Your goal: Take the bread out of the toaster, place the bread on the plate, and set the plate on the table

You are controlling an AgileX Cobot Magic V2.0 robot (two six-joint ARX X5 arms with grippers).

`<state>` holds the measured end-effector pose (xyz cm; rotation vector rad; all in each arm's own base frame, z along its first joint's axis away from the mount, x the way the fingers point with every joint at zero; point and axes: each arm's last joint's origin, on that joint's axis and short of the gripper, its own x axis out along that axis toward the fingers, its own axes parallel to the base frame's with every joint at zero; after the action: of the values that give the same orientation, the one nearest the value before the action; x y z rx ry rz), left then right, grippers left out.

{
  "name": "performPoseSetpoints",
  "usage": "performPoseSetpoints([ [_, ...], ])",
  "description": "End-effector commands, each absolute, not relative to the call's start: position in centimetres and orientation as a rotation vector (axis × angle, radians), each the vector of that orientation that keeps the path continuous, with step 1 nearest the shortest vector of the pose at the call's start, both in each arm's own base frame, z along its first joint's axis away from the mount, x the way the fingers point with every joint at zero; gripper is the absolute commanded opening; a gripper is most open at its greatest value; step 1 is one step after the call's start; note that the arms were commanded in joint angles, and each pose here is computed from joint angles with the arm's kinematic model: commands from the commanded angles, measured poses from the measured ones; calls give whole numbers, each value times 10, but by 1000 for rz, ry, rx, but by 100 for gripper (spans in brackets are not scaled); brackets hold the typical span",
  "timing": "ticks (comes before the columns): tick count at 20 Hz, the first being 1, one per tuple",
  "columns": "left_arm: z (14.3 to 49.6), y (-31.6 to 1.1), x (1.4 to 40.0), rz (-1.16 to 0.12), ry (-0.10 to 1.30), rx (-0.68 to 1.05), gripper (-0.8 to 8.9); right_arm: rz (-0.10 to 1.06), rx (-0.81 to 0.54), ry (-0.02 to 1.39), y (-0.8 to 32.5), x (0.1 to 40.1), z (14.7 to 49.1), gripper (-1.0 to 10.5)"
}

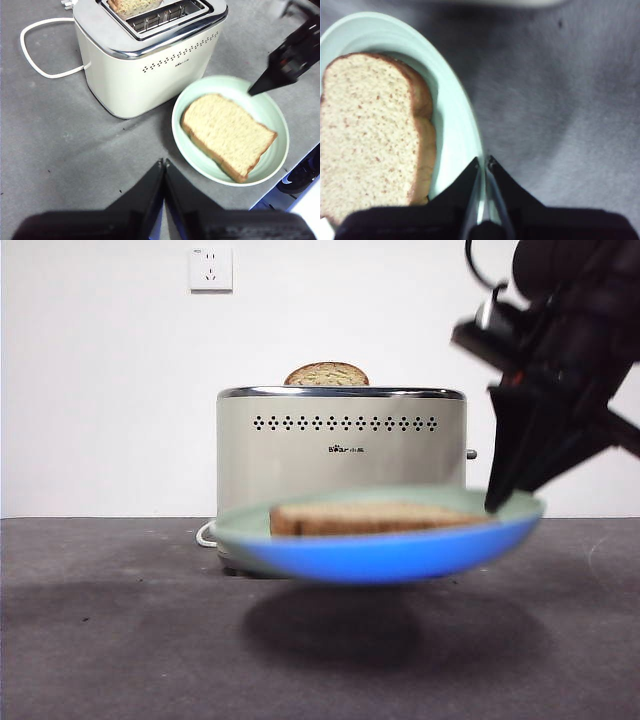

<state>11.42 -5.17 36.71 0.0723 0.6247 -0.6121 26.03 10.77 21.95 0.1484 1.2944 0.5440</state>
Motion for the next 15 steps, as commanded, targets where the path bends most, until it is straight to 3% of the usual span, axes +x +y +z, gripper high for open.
performPoseSetpoints([
  [1,367,-52,113,-619,624,86,-8,534,116,1315,110,268,207,-12],
  [12,366,-51,113,-619,630,86,-8,512,98,1426,114,292,150,-12],
  [15,366,-51,113,-619,635,86,-8,521,91,1418,115,293,149,21],
])
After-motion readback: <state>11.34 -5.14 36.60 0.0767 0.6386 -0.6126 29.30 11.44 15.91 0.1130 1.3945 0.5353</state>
